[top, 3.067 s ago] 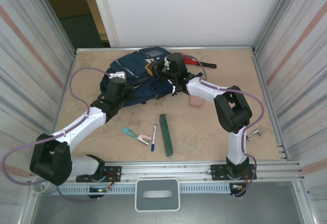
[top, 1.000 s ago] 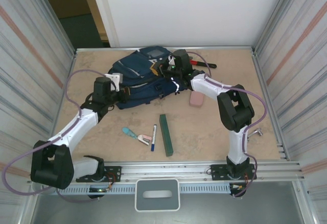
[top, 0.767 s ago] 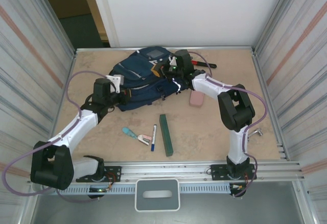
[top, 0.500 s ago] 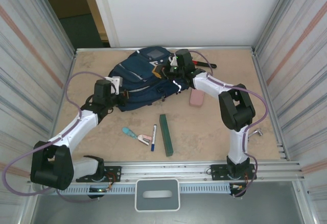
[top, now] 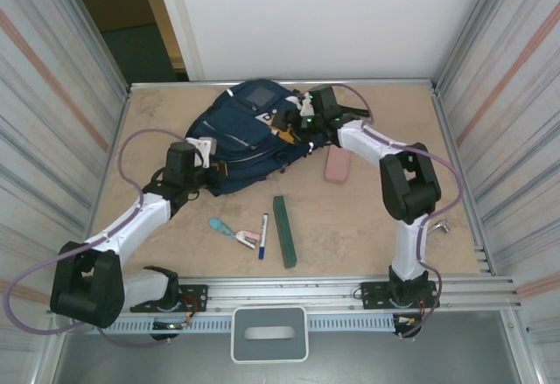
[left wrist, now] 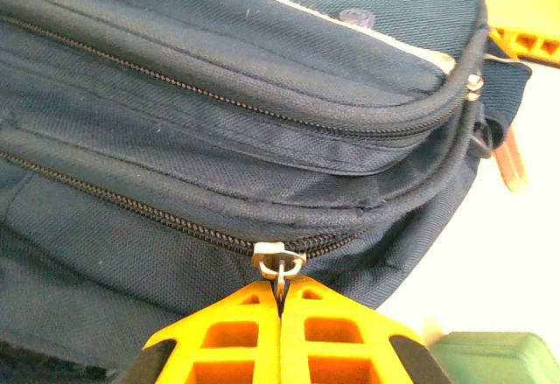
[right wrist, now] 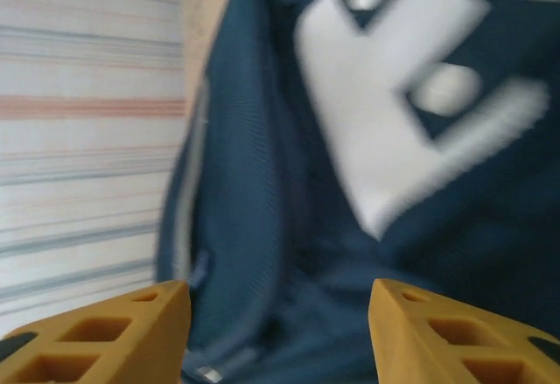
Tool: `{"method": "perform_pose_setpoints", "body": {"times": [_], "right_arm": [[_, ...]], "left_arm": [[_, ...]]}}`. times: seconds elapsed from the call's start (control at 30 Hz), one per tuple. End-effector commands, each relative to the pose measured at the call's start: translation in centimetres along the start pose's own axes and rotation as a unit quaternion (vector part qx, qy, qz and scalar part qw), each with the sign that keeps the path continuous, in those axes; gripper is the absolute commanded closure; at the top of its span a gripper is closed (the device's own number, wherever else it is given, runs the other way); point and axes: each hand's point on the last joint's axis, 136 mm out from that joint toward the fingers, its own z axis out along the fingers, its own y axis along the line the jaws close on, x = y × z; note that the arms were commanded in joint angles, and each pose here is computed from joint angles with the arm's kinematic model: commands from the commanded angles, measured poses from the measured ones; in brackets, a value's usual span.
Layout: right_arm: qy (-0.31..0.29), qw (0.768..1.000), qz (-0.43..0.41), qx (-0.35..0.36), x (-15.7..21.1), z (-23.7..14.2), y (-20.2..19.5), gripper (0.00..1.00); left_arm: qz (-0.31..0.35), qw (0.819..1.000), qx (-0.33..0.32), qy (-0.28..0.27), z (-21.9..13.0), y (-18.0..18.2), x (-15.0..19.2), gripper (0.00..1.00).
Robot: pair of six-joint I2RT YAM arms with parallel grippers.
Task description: Pack books, pencil case, and school supplies into a backpack
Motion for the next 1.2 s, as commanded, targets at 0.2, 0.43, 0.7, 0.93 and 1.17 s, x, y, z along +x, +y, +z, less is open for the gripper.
{"method": "perform_pose_setpoints", "body": {"times": [0.2, 0.43, 0.7, 0.93, 1.17], "right_arm": [[-0.026, 0.994, -0.015, 0.106, 6.5, -3.6, -7.0, 0.25], [-0.015, 0.999, -0.001, 0.034, 4.8, 1.0, -3.9, 0.33], [-0.030, 0.992, -0.047, 0.112, 2.5, -1.0, -7.4, 0.94], [0.013, 0.984, -0.115, 0.139, 2.2, -1.6, -6.8, 1.00], [0.025, 0.982, -0.136, 0.126, 0.7, -1.6, -5.3, 1.00]], "left_arm": [[0.018, 0.999, 0.037, -0.024, -1.5, -2.5, -0.8, 1.00], [0.042, 0.999, 0.025, -0.003, -1.0, -3.3, 0.1, 1.00], [0.061, 0.993, -0.098, -0.004, -2.2, 0.4, 0.9, 1.00], [0.076, 0.983, -0.167, 0.006, -2.5, 2.6, 1.5, 1.00], [0.084, 0.992, -0.093, -0.011, -2.6, -0.3, 1.0, 1.00]]}}
